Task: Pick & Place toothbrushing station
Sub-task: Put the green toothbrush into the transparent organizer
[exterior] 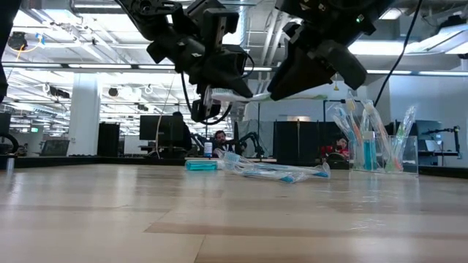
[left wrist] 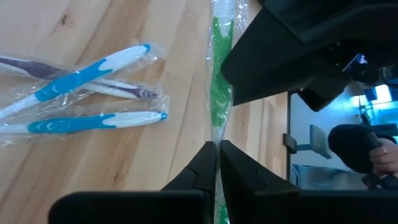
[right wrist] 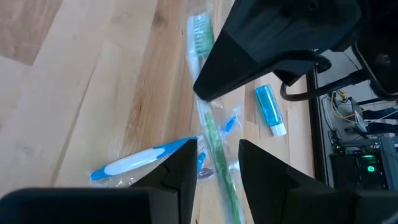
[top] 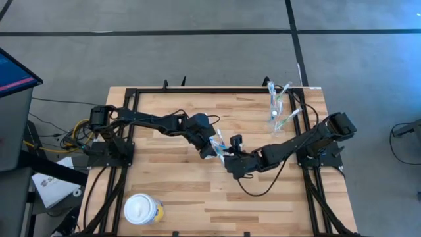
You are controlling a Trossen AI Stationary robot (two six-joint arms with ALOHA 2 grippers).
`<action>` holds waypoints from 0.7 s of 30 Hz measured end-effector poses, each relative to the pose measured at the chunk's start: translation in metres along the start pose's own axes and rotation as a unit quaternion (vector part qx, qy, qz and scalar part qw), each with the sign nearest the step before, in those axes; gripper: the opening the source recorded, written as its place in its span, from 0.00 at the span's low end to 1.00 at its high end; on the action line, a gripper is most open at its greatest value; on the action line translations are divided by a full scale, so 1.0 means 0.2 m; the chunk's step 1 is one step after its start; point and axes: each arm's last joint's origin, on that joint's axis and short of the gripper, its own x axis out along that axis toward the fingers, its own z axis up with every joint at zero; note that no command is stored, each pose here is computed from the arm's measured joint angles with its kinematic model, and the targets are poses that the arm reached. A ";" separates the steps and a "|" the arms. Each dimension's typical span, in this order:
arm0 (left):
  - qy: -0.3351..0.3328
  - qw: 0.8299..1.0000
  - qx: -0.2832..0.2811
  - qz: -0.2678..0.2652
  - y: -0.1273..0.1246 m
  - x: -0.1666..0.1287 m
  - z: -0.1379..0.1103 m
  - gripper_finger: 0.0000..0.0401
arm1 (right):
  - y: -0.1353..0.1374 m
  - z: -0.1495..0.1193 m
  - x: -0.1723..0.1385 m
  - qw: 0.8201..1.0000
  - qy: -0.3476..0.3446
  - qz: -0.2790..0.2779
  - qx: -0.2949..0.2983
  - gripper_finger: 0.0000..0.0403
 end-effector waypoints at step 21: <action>-0.007 0.999 0.008 -0.031 -0.02 0.00 0.02 0.01 | 0.00 -0.01 0.00 1.000 0.007 0.005 -0.011 0.03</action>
